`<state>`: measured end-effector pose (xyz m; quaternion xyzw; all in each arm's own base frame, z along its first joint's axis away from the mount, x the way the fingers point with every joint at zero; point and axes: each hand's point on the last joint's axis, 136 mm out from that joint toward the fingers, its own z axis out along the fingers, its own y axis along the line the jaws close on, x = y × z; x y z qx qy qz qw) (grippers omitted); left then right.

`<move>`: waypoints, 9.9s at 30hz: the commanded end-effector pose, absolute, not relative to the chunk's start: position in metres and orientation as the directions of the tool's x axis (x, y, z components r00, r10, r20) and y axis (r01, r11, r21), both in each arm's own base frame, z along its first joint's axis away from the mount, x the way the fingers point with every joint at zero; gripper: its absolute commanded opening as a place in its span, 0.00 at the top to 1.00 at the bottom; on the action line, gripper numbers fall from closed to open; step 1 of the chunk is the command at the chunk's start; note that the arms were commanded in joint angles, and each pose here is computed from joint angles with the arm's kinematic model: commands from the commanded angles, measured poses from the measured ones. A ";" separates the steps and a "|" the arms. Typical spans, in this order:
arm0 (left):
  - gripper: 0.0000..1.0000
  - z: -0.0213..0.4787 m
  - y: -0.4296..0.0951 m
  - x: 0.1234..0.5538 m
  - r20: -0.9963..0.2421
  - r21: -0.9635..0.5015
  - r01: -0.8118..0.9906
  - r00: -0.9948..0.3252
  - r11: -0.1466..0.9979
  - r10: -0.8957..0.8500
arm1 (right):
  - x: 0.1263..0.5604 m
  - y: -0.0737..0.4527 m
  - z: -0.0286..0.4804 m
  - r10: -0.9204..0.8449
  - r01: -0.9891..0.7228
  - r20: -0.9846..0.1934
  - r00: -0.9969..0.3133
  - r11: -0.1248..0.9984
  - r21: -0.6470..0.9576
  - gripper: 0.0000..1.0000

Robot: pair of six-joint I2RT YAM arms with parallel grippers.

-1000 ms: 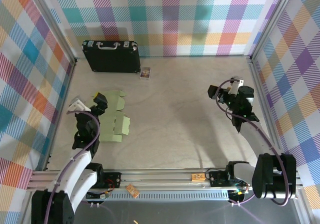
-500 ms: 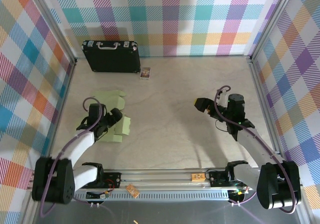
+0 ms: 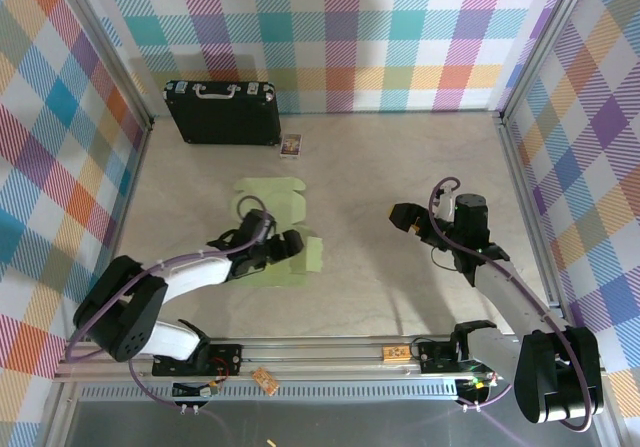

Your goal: Fold the paper box

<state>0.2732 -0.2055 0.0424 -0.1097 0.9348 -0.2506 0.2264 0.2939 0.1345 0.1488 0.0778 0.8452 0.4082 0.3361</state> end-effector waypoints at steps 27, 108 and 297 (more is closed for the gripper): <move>0.45 0.042 -0.176 0.230 -0.334 -0.248 0.042 -0.942 0.968 -0.045 | 0.311 0.279 0.087 -0.069 -0.238 -0.247 -0.967 0.601 0.763 0.12; 0.62 -0.003 -0.176 0.234 -0.291 -0.237 0.041 -0.956 0.971 -0.031 | 0.175 0.283 0.033 -0.420 -0.297 -0.012 -0.908 0.621 0.726 0.44; 0.80 0.002 -0.285 0.224 -0.235 -0.422 0.223 -0.963 0.879 0.132 | 0.174 0.160 0.037 0.041 0.025 -0.037 -0.998 0.934 0.357 0.60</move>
